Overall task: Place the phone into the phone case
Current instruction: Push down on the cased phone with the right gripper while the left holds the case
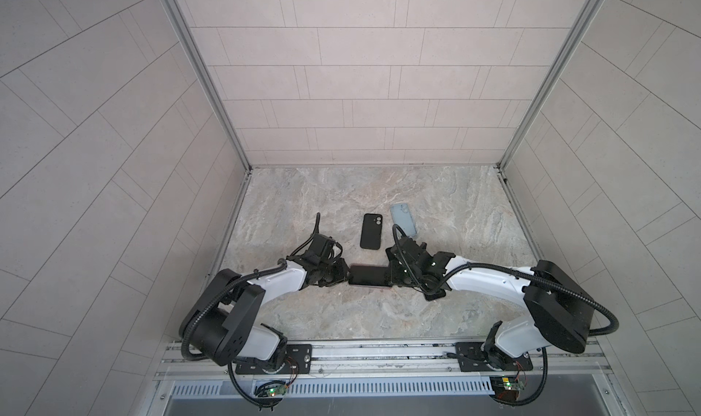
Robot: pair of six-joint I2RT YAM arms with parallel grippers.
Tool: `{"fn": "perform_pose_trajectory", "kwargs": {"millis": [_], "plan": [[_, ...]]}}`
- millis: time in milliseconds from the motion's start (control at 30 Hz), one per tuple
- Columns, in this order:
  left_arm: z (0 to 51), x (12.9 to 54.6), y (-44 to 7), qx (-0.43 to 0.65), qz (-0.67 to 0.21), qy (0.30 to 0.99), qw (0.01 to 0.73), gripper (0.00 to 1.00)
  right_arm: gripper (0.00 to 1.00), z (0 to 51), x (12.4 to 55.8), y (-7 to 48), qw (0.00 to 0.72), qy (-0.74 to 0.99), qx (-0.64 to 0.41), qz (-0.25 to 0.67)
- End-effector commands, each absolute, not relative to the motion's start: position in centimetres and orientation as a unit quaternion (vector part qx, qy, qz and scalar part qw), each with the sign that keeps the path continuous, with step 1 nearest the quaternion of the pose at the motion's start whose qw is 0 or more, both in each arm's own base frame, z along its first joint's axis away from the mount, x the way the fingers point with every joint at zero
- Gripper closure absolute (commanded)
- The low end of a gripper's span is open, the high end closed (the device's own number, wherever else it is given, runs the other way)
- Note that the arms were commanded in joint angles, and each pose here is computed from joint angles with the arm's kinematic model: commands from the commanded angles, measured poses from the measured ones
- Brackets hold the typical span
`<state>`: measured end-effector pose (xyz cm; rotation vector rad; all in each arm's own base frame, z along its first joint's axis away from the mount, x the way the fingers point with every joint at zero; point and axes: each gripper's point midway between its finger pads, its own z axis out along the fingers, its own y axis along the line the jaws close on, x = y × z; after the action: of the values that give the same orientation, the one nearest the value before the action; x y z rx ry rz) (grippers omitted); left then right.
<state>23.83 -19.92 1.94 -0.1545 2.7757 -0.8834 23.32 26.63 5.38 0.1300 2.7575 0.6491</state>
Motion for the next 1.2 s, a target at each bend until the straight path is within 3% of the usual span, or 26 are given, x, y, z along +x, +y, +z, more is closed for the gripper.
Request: {"fn": "perform_pose_trajectory", "kwargs": {"millis": [0, 133, 567, 800, 1167], "plan": [[0.8, 23.9, -19.8, -0.043, -0.281, 0.953, 0.100, 0.76, 0.59, 4.4, 23.1, 26.5, 0.139, 0.966, 0.044, 0.215], [0.1, 23.9, -19.9, -0.039, -0.274, 0.957, 0.089, 0.88, 0.60, 3.8, 23.1, 27.0, 0.128, 0.966, 0.048, 0.221], [-0.3, 23.3, -19.0, -0.033, -0.253, 0.963, 0.085, 0.90, 0.64, 2.8, 23.2, 28.3, 0.106, 0.966, 0.048, 0.230], [-0.5, 22.8, -18.5, -0.030, -0.242, 0.966, 0.082, 0.90, 0.48, 3.8, 22.9, 26.3, 0.123, 0.974, 0.051, 0.184], [-0.9, 22.2, -17.9, -0.033, -0.231, 0.969, 0.077, 0.95, 0.57, 0.9, 22.0, 29.1, 0.075, 0.971, 0.053, 0.221]]}}
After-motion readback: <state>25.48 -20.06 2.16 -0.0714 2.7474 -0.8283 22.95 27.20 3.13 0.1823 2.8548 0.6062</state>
